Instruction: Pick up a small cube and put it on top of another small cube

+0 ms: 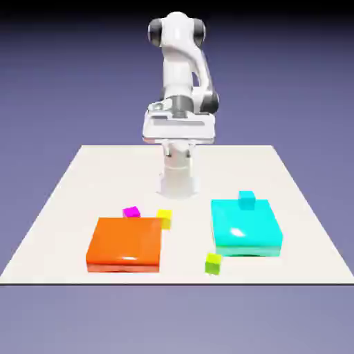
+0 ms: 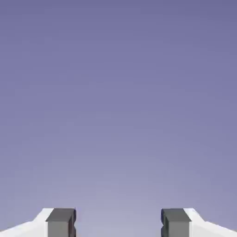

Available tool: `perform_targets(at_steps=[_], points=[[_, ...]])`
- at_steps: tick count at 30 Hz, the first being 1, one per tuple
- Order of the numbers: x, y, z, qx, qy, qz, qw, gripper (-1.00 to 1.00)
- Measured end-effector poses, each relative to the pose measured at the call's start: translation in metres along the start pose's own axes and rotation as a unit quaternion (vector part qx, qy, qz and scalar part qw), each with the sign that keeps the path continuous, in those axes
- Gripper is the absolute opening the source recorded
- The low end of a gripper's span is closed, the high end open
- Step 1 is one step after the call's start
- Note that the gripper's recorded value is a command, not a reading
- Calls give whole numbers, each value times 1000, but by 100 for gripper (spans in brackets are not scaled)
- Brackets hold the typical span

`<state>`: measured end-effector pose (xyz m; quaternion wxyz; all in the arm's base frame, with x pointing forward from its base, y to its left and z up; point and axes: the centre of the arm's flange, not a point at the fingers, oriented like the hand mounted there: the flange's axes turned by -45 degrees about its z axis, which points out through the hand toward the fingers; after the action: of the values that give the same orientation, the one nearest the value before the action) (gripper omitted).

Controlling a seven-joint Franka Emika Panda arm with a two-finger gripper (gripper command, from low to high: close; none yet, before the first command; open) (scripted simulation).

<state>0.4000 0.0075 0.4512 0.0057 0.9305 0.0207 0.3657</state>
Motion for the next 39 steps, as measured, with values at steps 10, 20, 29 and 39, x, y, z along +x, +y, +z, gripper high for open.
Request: perform_targets(at_steps=[10, 20, 29, 39], points=[[5, -26, 110, -7, -198, 51, 979, 0], [-26, -59, 218, -13, -387, 110, 916, 0], [-72, -91, 299, -14, -540, 161, 826, 0], [-99, -95, 317, -13, -546, 164, 821, -100]])
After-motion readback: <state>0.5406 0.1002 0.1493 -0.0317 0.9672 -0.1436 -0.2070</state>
